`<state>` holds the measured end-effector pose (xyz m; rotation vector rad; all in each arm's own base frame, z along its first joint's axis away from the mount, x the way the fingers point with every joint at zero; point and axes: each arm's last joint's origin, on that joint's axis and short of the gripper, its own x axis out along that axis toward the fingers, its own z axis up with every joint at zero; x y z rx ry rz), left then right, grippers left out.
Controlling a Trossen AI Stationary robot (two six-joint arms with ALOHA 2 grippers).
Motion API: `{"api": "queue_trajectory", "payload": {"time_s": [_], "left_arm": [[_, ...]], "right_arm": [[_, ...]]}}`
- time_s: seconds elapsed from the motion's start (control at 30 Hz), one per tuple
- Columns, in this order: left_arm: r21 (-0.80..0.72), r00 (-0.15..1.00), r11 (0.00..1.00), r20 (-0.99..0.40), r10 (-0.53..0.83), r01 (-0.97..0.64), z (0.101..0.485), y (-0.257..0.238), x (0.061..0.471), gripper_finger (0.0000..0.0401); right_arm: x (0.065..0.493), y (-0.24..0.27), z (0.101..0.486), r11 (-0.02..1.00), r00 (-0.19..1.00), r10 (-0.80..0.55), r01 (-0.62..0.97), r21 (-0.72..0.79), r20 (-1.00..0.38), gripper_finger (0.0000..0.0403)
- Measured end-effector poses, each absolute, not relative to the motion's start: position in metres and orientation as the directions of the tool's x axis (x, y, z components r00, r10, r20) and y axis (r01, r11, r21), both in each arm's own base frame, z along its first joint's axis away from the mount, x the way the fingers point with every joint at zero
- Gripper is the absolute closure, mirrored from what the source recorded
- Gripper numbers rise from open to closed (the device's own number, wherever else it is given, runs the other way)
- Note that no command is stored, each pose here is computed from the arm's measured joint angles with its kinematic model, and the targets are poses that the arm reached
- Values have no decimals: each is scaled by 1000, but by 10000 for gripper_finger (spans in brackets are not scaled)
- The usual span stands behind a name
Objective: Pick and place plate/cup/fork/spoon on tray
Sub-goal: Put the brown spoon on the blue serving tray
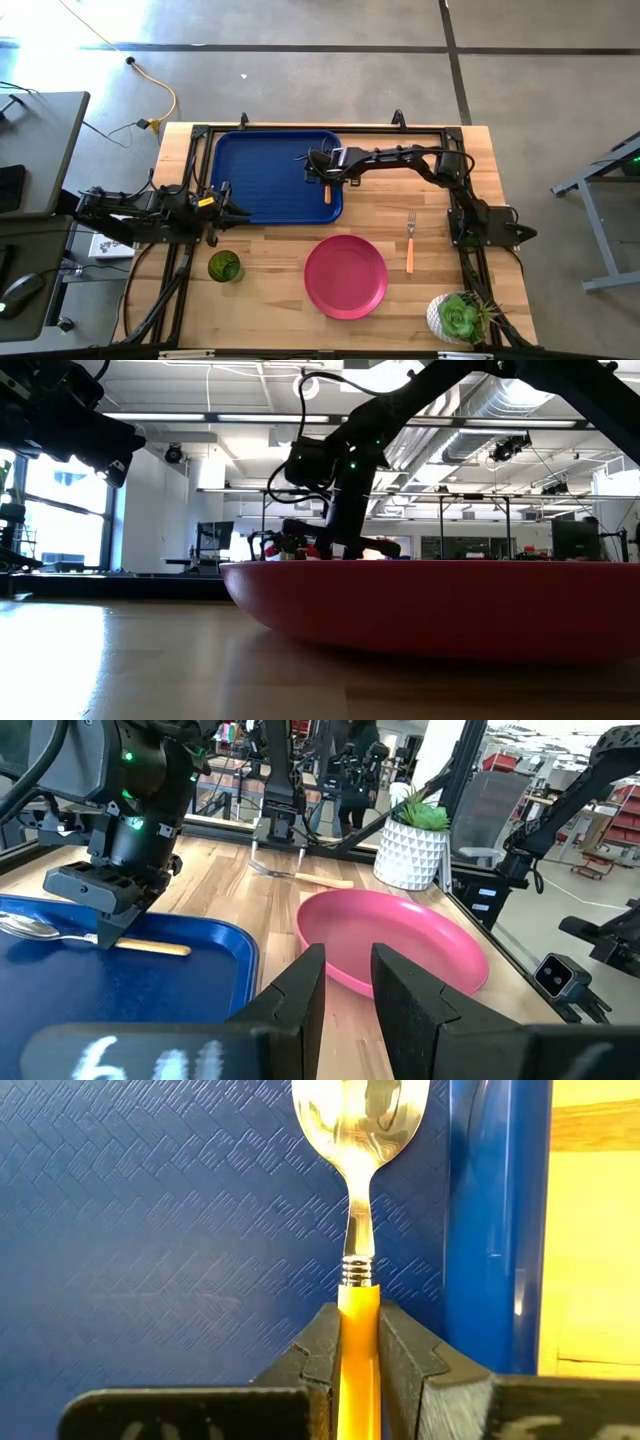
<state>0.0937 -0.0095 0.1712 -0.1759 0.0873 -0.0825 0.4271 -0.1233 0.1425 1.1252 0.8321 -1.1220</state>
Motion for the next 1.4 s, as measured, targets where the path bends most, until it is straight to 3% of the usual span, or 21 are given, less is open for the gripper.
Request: {"api": "queue_trajectory", "payload": {"time_s": [0.47, 1.4], "left_arm": [[-178, 993, 981, -79, -90, 74, 171, -9, 94, 325], [-178, 993, 981, -79, -90, 74, 171, -9, 94, 325]], "right_arm": [[427, -123, 142, 39, 259, -248, 966, 257, -934, 321], [424, -124, 146, 43, 246, -240, 969, 243, -939, 317]]}}
